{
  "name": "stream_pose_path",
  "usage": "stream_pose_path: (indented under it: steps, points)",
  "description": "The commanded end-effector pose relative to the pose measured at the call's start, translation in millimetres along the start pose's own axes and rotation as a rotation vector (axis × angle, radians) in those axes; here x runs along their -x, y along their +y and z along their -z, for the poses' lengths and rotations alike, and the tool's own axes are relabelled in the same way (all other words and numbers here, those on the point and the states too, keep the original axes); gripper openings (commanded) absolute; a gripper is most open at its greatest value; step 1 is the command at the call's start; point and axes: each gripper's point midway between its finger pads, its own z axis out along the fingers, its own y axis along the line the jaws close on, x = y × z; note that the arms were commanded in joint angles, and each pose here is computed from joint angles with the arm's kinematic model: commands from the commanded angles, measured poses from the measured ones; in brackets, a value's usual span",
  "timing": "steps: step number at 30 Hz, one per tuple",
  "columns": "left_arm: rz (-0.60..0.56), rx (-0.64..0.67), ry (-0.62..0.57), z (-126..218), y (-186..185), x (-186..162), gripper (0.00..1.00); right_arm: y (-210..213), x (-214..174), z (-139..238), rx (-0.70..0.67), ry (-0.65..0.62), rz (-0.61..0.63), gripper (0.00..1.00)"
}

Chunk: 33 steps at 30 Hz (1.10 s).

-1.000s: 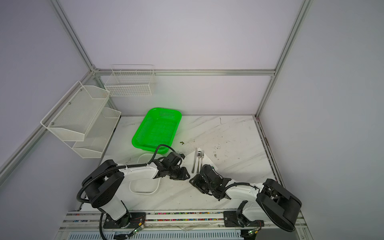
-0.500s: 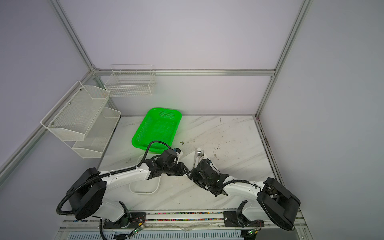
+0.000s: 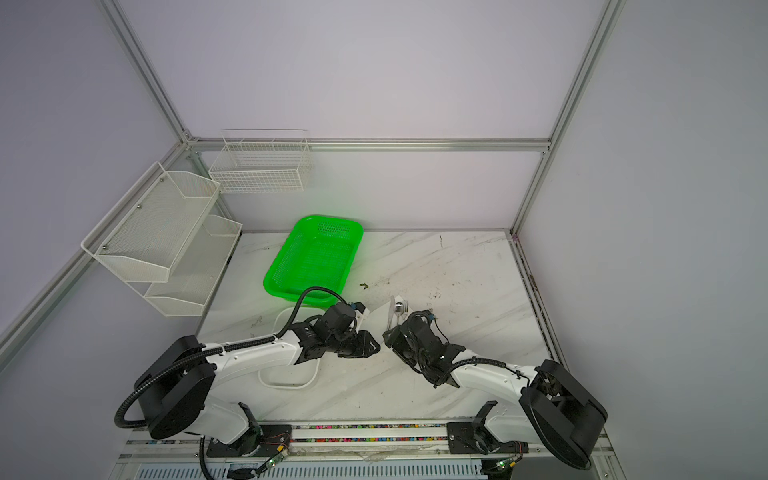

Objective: Place the utensils on the paper napkin and roll it up
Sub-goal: 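Pinch the near napkin edge with both grippers and lift it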

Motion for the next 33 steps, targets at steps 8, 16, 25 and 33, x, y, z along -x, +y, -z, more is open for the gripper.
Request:
stream_pose_path:
  steps: [8, 16, 25, 33]
  points:
    - [-0.053, -0.062, -0.021, -13.6, -30.6, 22.4, 0.26, -3.2, 12.8, 0.9, -0.008, -0.011, -0.021, 0.56]
    - [-0.075, -0.075, -0.045, -19.0, -39.5, 34.3, 0.25, -8.2, 14.8, 1.4, -0.013, -0.003, -0.018, 0.55]
    - [-0.056, -0.014, -0.024, -33.3, -19.3, 32.5, 0.23, -14.2, 13.0, 5.5, -0.048, 0.017, 0.024, 0.51]
    - [-0.061, -0.008, -0.048, -32.0, -23.9, 44.6, 0.23, -25.5, 4.2, 14.4, -0.112, 0.075, 0.156, 0.35]
